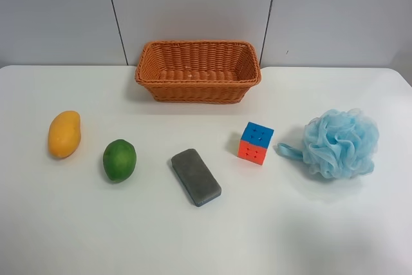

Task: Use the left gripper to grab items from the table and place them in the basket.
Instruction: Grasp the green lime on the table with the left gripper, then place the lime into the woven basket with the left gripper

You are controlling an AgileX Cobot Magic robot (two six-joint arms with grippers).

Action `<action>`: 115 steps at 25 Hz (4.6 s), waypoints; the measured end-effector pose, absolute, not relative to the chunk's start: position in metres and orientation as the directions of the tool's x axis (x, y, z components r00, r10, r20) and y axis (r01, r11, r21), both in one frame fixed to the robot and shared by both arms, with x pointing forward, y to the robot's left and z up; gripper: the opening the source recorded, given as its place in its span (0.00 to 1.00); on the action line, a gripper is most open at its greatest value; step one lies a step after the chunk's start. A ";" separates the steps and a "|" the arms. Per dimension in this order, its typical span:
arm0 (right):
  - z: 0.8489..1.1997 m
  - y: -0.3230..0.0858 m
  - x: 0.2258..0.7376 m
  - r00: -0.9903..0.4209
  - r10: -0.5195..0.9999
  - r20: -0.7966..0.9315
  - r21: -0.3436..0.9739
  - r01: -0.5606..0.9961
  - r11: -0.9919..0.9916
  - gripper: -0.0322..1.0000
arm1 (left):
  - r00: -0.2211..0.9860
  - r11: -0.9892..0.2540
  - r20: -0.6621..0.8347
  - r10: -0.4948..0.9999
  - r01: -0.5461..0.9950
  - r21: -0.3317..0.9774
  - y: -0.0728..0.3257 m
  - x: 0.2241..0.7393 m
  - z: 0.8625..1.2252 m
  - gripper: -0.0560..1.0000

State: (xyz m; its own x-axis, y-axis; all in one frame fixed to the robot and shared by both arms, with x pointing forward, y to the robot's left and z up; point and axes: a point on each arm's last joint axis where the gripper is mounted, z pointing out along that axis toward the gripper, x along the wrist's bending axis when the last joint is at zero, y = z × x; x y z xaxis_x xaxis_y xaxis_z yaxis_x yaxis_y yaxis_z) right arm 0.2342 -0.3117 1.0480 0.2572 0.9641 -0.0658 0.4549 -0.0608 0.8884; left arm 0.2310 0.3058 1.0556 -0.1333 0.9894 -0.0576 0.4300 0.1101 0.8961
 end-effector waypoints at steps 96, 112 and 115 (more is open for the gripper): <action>1.048 -0.312 0.234 0.257 0.964 -0.066 0.888 0.455 -0.061 0.99 | -0.070 0.077 -0.103 0.992 0.995 0.070 0.147 0.540 0.896 0.79; 1.048 -0.312 0.234 0.257 0.964 -0.066 0.888 0.455 -0.061 0.99 | -0.059 0.070 -0.118 0.991 0.994 0.086 0.141 0.551 0.926 0.63; 1.048 -0.312 0.234 0.257 0.964 -0.066 0.888 0.455 -0.061 0.99 | -0.046 0.067 -0.148 0.988 0.988 0.137 0.136 0.561 0.956 0.63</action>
